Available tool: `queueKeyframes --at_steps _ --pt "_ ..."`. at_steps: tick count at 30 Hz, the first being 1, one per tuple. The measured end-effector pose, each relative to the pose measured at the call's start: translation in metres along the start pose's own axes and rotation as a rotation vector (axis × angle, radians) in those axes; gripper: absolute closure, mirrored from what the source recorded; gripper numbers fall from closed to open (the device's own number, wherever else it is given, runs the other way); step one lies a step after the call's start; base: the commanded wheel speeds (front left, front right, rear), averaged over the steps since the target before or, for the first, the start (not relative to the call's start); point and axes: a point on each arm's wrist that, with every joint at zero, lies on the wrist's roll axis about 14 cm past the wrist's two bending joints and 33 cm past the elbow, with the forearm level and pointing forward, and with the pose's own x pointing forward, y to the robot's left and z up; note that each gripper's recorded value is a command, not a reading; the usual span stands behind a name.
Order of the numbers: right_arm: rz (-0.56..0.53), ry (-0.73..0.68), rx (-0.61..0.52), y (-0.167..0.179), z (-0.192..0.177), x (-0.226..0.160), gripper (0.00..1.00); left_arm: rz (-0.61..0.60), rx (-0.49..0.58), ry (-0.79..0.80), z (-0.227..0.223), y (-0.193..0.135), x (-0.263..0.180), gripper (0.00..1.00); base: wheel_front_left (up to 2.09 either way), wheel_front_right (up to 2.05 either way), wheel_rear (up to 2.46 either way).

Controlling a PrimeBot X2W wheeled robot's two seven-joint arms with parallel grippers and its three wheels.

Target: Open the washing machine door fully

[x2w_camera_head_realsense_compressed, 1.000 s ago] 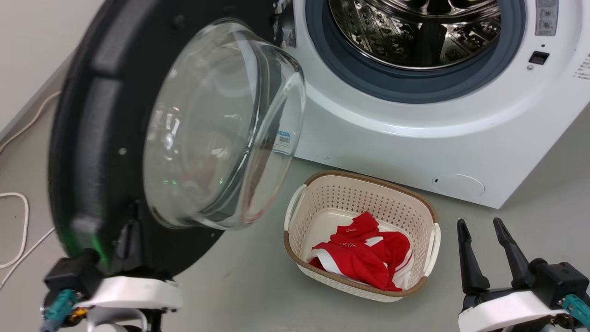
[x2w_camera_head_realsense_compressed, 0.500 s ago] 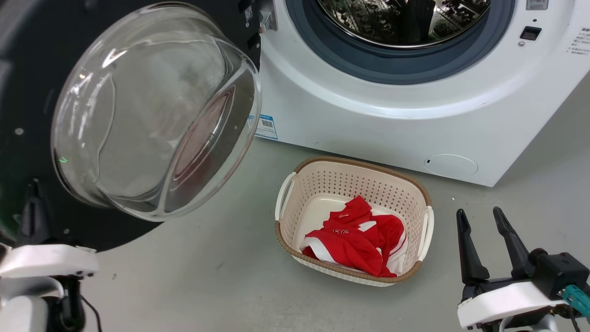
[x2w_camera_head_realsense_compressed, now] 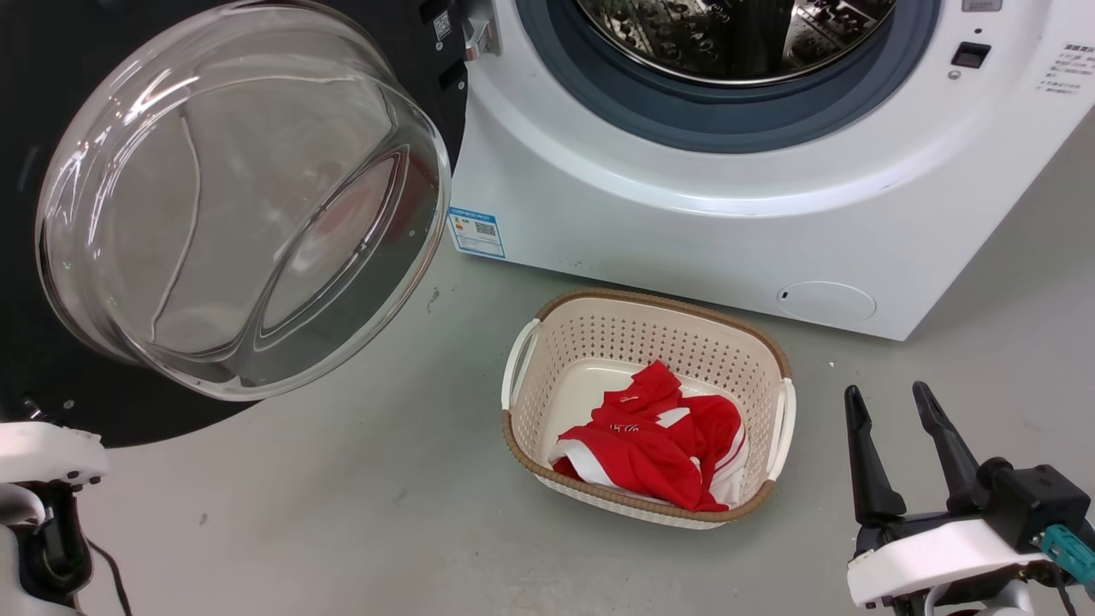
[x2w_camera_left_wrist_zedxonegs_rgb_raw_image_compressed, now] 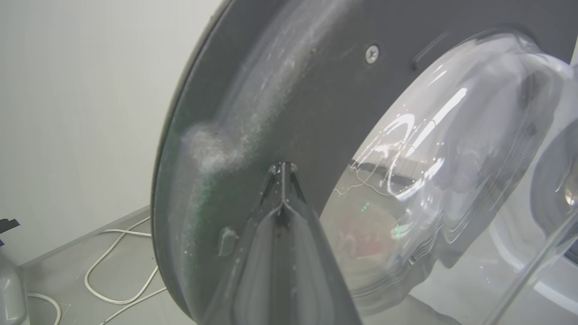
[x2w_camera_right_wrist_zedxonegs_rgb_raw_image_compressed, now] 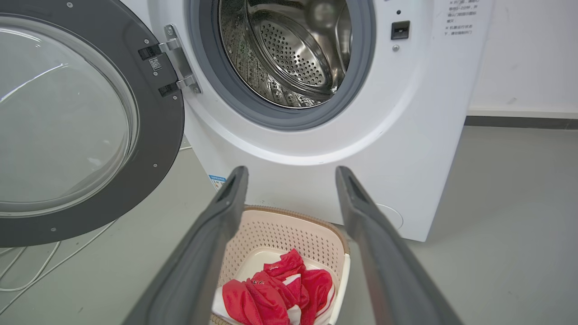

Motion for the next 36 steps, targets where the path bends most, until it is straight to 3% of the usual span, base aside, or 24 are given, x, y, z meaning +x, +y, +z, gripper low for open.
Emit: queueKeyframes --at_steps 8,13,28,29,30,31,36 --pt "-0.02 -0.037 -0.002 -0.004 0.011 -0.008 0.0 -0.057 0.012 -0.032 0.003 -0.024 -0.018 1.0 0.0 0.0 0.0" --pt "-0.041 -0.059 -0.015 -0.009 0.019 -0.015 0.0 -0.159 0.041 -0.036 -0.001 -0.056 -0.041 1.0 0.0 0.0 0.0" --pt "-0.151 -0.091 -0.107 -0.04 0.038 -0.047 0.0 -0.606 -0.002 0.025 -0.027 -0.207 -0.103 1.0 0.0 0.0 0.0" --pt "-0.16 -0.095 -0.112 -0.042 0.039 -0.049 0.0 -0.627 -0.003 0.026 -0.028 -0.215 -0.105 0.67 0.0 0.0 0.0" --pt "-0.169 -0.099 -0.119 -0.044 0.041 -0.051 0.0 -0.647 -0.004 0.028 -0.029 -0.222 -0.106 0.41 0.0 0.0 0.0" --pt "-0.177 -0.105 -0.124 -0.047 0.044 -0.054 0.0 -0.661 -0.009 0.03 -0.031 -0.228 -0.108 0.02 0.0 0.0 0.0" --pt "-0.218 -0.119 -0.137 -0.056 0.05 -0.066 0.0 -0.712 -0.013 0.03 -0.033 -0.248 -0.112 0.0 0.0 0.0 0.0"
